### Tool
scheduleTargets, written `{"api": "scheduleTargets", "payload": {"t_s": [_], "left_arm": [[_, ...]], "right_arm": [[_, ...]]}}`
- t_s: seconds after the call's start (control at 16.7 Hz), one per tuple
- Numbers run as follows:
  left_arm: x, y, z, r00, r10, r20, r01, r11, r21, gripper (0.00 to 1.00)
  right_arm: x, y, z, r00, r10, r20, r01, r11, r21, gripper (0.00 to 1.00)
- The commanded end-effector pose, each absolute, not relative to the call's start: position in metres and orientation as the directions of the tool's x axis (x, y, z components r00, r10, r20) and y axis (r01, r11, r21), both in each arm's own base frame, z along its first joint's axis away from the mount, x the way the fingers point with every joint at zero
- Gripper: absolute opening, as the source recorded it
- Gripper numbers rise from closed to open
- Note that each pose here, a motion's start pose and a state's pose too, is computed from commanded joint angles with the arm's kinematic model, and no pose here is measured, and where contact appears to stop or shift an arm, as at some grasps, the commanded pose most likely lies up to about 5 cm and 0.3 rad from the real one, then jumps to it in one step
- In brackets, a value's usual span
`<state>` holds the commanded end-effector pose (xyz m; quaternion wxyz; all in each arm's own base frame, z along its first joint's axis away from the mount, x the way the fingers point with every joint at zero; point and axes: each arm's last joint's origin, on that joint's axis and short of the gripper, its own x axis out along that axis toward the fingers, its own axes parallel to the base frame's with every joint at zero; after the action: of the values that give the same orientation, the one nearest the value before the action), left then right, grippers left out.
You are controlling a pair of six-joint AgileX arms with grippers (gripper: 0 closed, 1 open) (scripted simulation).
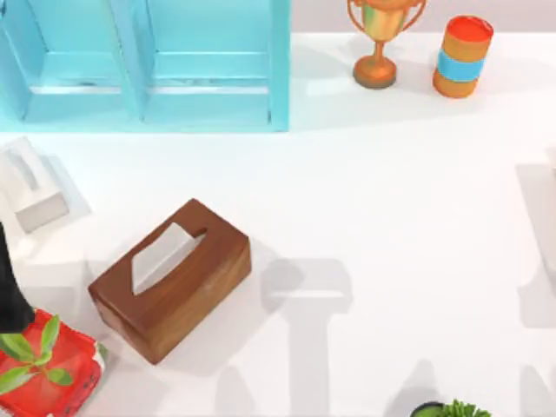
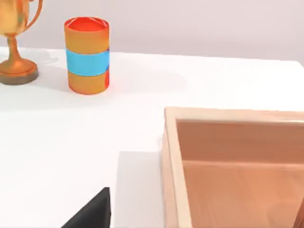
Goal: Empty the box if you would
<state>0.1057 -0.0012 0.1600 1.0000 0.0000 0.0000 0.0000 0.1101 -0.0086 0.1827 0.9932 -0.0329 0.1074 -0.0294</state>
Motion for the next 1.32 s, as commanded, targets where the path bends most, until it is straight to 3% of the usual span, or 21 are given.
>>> {"api": "scheduleTargets", "payload": {"t_s": [0.36, 0.72, 1.08, 1.32], "left_arm": [[0.106, -0.001, 0.16, 1.0, 0.0, 0.0, 0.0, 1.0, 0.0, 1.0], [0.106, -0.001, 0.16, 1.0, 0.0, 0.0, 0.0, 1.0, 0.0, 1.0], [0.106, -0.001, 0.16, 1.0, 0.0, 0.0, 0.0, 1.0, 0.0, 1.0], [0.106, -0.001, 0.16, 1.0, 0.0, 0.0, 0.0, 1.0, 0.0, 1.0]], "right_arm": [[0.141, -0.028, 0.236, 0.809, -0.158, -0.567, 0.07, 0.982, -0.175, 1.0], [0.202, -0.07, 0.266, 0.48, -0.167, -0.861, 0.021, 0.984, -0.18, 1.0], [0.248, -0.117, 0.25, 0.114, -0.045, -0.992, -0.021, 0.999, -0.048, 1.0], [0.256, -0.132, 0.242, 0.004, 0.01, -1.0, -0.021, 1.0, 0.01, 1.0]]}}
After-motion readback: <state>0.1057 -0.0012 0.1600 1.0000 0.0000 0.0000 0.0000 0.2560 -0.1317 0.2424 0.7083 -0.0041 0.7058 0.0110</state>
